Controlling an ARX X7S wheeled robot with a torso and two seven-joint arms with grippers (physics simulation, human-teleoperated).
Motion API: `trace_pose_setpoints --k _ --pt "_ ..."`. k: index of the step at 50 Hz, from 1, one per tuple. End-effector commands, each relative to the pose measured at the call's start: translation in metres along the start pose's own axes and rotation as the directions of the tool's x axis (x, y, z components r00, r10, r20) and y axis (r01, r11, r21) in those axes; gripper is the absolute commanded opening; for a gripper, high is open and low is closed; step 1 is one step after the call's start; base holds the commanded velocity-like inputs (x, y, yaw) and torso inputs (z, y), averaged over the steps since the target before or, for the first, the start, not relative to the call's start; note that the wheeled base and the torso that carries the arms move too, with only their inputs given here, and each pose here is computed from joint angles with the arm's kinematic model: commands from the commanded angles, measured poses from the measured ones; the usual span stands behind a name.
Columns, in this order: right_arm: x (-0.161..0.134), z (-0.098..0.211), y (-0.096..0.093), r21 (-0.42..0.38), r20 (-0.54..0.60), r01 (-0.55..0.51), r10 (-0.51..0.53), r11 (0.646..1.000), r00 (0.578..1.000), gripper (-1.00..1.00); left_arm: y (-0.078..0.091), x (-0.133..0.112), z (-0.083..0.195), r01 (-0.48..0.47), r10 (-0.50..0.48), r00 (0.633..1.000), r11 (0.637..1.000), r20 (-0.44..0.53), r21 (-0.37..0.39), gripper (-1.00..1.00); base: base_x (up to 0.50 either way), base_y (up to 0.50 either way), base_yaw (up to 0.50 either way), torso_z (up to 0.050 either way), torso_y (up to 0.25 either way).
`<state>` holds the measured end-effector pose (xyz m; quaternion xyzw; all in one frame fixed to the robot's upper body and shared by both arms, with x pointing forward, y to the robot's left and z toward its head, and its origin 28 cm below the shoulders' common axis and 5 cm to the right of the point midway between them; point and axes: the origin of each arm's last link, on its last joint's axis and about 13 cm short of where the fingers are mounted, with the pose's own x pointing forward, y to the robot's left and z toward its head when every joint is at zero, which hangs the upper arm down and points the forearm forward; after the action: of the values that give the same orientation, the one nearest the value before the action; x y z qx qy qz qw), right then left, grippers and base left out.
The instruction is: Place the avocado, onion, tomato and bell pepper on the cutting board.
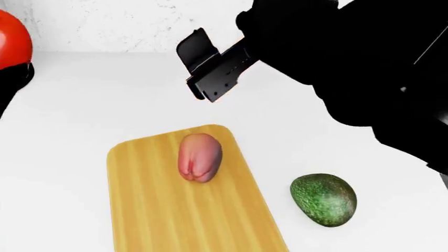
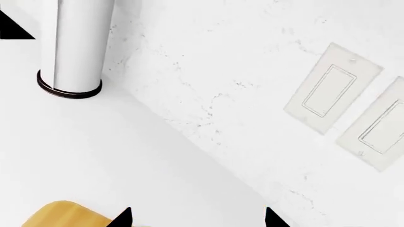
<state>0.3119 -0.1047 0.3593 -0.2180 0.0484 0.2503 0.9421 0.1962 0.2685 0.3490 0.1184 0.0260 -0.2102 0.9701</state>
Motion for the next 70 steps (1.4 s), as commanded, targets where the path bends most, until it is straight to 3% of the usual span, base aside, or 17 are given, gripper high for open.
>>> trace_pose_setpoints --k 1,16,33,47,70 --pt "-0.018 0.007 -0.004 0.010 0.093 0.165 -0.166 0.986 0.982 1.00 -0.005 0.026 -0.009 0.079 -0.079 0.994 0.997 -0.068 -0.003 -1.00 0.00 0.00 0.00 0.000 0.000" --pt "-0.029 0.027 -0.014 0.026 0.149 0.231 -0.232 0.973 0.961 1.00 -0.010 0.056 -0.010 0.210 -0.203 0.964 0.977 -0.171 0.024 -1.00 0.00 0.00 0.00 0.000 0.001" --pt "-0.028 0.033 -0.018 0.014 0.159 0.247 -0.246 0.969 0.956 1.00 -0.001 0.104 -0.012 0.326 -0.304 0.902 0.945 -0.306 0.020 -1.00 0.00 0.00 0.00 0.000 0.000" --pt "-0.027 0.033 -0.017 0.014 0.165 0.243 -0.242 0.970 0.956 1.00 0.004 0.122 -0.021 0.329 -0.302 0.885 0.944 -0.356 0.017 -1.00 0.00 0.00 0.00 0.000 0.001" --pt "-0.025 0.029 -0.019 0.023 0.157 0.242 -0.242 0.970 0.958 1.00 -0.005 0.138 -0.050 0.370 -0.332 0.837 0.929 -0.434 0.004 -1.00 0.00 0.00 0.00 0.000 0.000"
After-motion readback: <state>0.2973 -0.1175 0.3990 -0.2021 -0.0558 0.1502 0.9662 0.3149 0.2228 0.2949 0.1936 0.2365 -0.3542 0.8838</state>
